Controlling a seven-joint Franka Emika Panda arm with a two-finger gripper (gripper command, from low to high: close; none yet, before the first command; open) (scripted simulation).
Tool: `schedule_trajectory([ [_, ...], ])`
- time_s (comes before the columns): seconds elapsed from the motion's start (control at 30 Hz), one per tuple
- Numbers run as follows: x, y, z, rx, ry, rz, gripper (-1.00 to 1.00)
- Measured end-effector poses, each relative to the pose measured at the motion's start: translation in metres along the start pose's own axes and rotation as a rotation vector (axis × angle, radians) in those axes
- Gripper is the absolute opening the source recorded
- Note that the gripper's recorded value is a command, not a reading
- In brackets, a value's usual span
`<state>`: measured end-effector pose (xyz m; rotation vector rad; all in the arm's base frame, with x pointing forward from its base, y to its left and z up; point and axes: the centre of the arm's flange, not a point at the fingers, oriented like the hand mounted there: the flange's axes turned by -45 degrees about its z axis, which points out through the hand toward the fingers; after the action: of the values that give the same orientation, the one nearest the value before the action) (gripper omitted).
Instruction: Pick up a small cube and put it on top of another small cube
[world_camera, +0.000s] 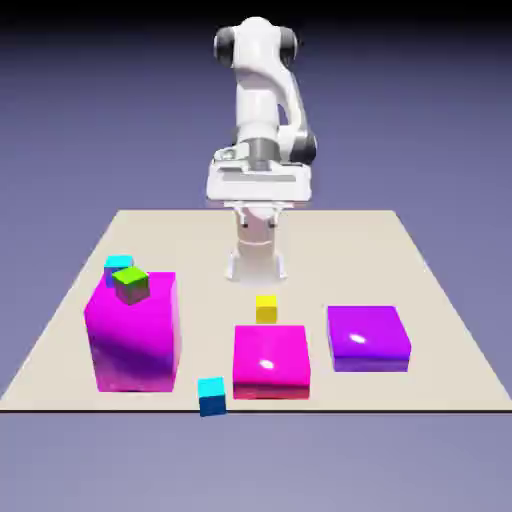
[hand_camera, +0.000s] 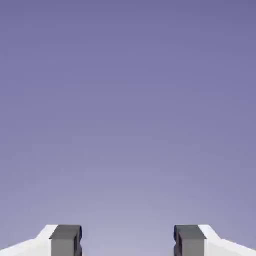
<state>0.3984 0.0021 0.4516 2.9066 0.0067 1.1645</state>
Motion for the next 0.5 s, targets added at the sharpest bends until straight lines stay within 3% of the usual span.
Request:
schedule_trajectory([
  [0.5,-0.012,0.048,0.150,-0.213,-0.399,0.627,0.00],
])
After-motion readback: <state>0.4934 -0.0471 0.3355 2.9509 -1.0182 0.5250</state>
